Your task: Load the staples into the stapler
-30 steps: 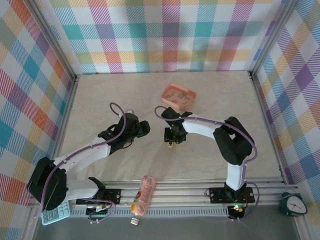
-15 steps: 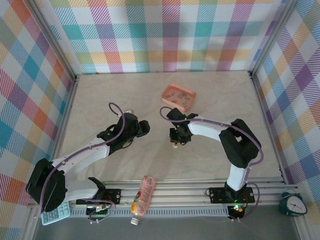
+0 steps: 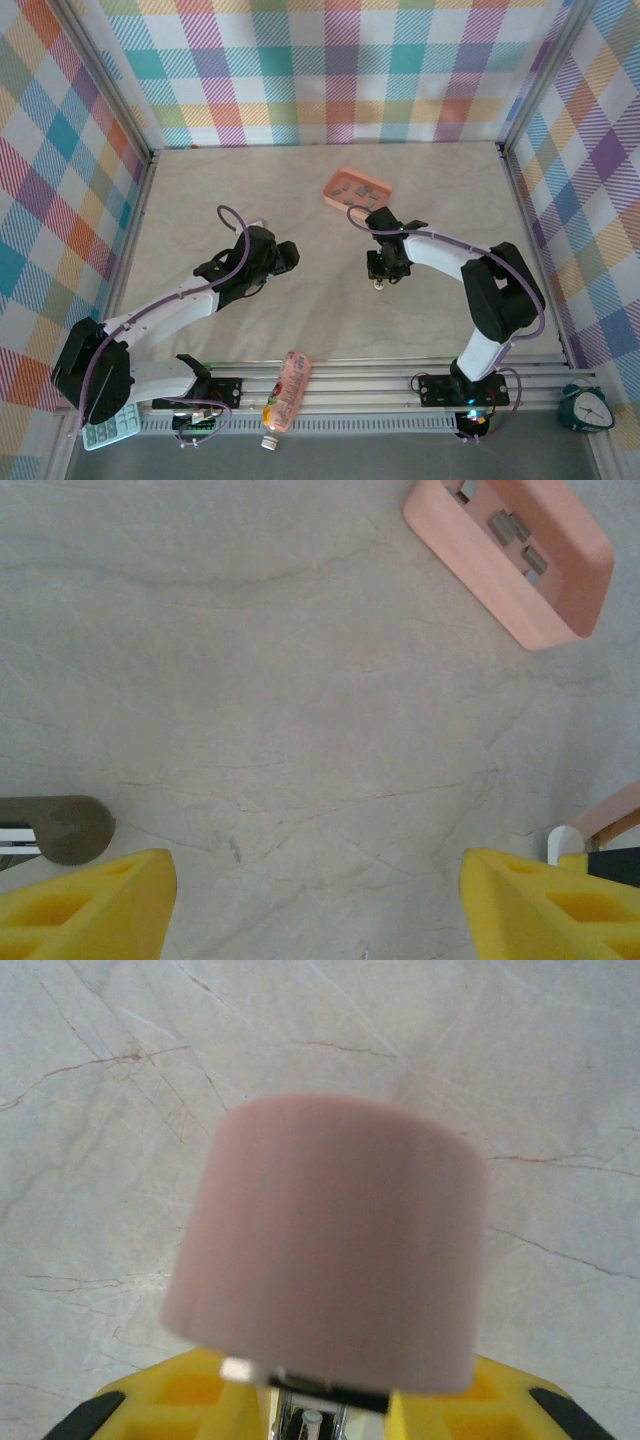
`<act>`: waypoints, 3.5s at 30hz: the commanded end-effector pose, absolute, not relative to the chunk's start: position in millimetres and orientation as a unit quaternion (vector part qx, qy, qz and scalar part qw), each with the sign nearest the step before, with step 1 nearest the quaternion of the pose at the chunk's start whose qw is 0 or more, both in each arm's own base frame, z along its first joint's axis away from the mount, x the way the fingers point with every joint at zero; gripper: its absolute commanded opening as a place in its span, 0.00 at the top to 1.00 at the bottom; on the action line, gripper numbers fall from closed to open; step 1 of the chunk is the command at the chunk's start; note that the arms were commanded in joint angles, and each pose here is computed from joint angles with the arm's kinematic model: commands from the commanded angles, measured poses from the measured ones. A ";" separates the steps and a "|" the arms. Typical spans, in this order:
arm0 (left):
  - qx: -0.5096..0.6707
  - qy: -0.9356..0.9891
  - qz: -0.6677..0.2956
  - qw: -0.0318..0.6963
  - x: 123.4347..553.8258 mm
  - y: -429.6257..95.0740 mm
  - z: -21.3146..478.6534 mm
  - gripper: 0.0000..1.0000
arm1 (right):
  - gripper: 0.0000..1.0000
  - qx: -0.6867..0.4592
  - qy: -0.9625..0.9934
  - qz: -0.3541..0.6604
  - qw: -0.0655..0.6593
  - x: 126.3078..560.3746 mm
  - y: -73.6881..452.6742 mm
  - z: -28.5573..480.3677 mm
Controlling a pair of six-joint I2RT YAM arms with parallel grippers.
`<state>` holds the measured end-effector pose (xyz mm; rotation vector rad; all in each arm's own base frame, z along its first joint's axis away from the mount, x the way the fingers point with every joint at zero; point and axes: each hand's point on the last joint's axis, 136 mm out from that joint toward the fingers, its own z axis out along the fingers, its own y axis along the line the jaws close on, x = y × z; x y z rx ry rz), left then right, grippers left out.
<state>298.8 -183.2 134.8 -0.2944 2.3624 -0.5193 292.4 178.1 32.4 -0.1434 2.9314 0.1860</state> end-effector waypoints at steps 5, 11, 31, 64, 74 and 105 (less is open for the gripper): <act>-0.114 0.911 -0.194 0.346 301.1 -181.1 142.8 0.25 | 0.68 -0.075 0.993 0.073 0.062 282.8 179.7 18.1; -0.112 0.912 -0.190 0.345 300.4 -180.2 144.6 0.25 | 0.58 -0.062 0.993 0.079 0.060 281.4 181.3 21.0; -0.034 0.947 -0.189 0.256 286.4 -164.7 166.3 0.25 | 0.46 -0.105 0.960 0.188 0.177 270.2 217.1 139.7; -0.110 0.984 -0.105 0.096 338.9 -74.6 86.8 0.26 | 0.45 -0.115 0.920 0.317 0.200 261.4 297.5 152.1; -0.103 0.983 -0.142 0.053 349.7 -94.5 50.0 0.30 | 0.45 -0.121 0.921 0.316 0.192 259.0 302.5 147.4; -0.021 0.996 -0.092 0.009 260.0 -118.7 64.4 0.41 | 0.45 -0.143 0.923 0.300 0.194 253.2 311.2 152.2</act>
